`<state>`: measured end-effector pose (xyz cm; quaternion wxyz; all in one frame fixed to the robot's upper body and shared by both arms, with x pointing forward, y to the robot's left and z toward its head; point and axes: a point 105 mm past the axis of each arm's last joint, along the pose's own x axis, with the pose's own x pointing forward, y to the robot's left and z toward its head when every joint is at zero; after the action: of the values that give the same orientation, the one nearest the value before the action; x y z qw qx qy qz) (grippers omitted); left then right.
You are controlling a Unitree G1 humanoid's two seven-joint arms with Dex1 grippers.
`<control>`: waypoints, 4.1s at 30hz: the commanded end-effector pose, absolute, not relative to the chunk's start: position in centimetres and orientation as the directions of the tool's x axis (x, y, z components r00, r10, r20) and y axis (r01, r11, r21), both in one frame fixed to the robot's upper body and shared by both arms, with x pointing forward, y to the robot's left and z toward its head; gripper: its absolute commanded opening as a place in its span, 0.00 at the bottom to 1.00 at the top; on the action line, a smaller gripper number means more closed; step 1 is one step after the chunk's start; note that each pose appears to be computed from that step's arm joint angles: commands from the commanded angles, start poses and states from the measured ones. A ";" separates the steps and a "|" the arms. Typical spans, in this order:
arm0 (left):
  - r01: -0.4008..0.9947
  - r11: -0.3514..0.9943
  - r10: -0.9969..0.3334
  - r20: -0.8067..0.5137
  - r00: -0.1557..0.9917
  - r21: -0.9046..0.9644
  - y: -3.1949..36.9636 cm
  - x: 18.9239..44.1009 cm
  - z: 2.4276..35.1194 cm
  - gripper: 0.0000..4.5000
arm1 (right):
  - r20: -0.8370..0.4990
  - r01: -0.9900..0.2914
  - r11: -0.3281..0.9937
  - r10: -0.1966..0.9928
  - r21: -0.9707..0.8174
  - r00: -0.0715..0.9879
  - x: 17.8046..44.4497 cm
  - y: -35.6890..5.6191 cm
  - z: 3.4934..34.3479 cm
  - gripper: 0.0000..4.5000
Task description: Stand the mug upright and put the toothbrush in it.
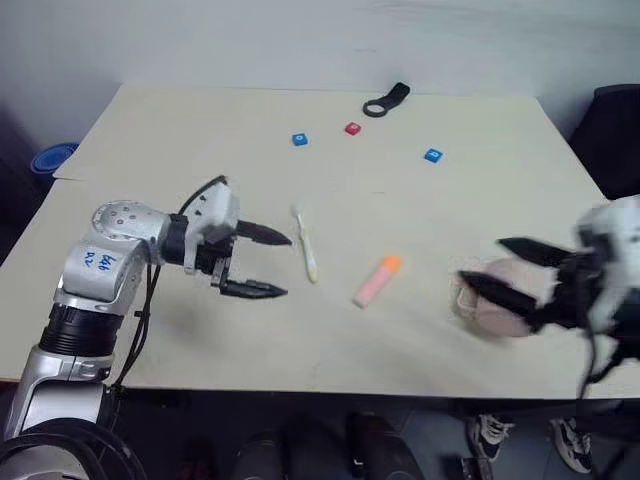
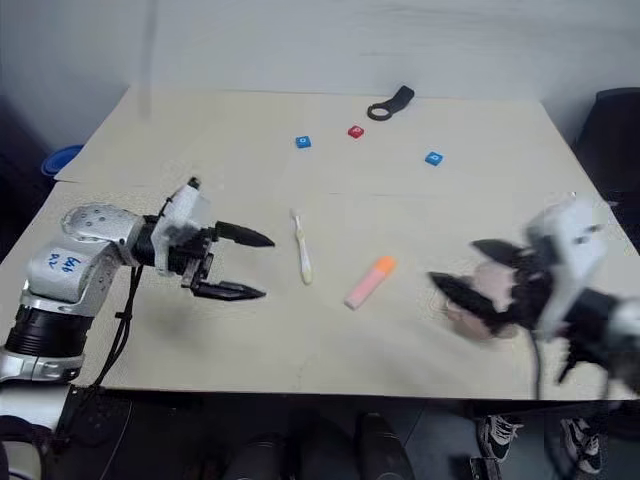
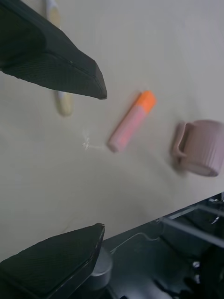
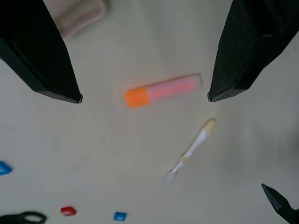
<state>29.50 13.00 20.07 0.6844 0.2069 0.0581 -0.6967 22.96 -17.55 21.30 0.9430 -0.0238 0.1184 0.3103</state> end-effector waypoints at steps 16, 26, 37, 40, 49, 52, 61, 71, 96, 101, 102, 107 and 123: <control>0.946 -0.115 -0.858 -0.510 0.060 0.303 14.9 29.4 21.5 1.00 | -0.437 -0.144 0.855 0.391 0.497 0.810 30.7 -10.8 12.1 1.00; 0.938 -0.066 -0.869 -0.481 0.114 0.341 14.7 29.6 21.4 1.00 | -0.509 -0.239 0.880 0.439 0.411 0.740 34.0 -7.7 10.5 1.00; 0.930 -0.032 -0.875 -0.460 0.151 0.367 14.8 30.1 21.9 1.00 | -0.548 -0.296 0.881 0.464 0.370 0.696 33.7 -7.5 8.2 0.45; 0.928 -0.032 -0.875 -0.459 0.154 0.372 14.7 30.2 22.0 1.00 | -0.559 -0.297 0.878 0.469 0.375 0.684 33.1 -7.8 7.5 0.45; 0.926 -0.040 -0.874 -0.462 0.150 0.376 14.5 30.4 22.2 1.00 | -0.546 -0.306 0.880 0.468 0.364 0.695 33.2 -7.4 7.5 0.25; 0.924 -0.041 -0.875 -0.460 0.149 0.379 14.4 30.6 22.4 1.00 | -0.551 -0.308 0.884 0.461 0.351 0.695 33.2 -7.5 7.5 0.10; 0.930 -0.048 -0.920 -0.378 0.100 0.364 12.6 30.4 22.8 1.00 | -0.331 -0.380 0.889 0.450 0.256 0.830 34.0 -11.7 16.8 0.10; 0.924 -0.077 -0.967 -0.254 0.022 0.374 8.8 30.6 23.1 1.00 | -0.213 0.256 0.965 -0.239 0.057 0.947 28.7 -37.3 24.9 0.10; 0.900 -0.177 -0.961 -0.268 -0.070 0.398 7.1 32.3 23.4 1.00 | -0.178 -0.132 0.991 0.135 0.031 0.975 26.6 -22.4 21.9 0.58; 0.900 -0.152 -0.963 -0.268 -0.041 0.408 7.0 32.4 23.0 1.00 | -0.345 -0.062 0.997 0.074 0.046 0.936 25.9 -21.2 16.4 0.58; 0.901 -0.148 -0.964 -0.264 -0.039 0.408 7.0 32.3 23.1 1.00 | -0.352 -0.042 0.999 0.048 0.024 0.935 25.8 -21.2 16.2 0.58; 0.898 -0.141 -0.963 -0.268 -0.027 0.417 7.3 31.9 23.3 1.00 | -0.357 0.008 1.000 -0.009 -0.004 0.934 26.0 -20.8 15.7 0.58; 0.895 -0.094 -0.965 -0.259 0.025 0.437 7.8 31.9 23.5 1.00 | -0.415 0.073 0.991 -0.115 -0.116 0.903 27.2 -24.2 13.6 0.58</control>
<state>32.24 7.66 22.25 0.6708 0.2407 -0.0438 -0.7001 26.97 -23.65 12.93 0.9708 -0.0428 0.2324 -0.0402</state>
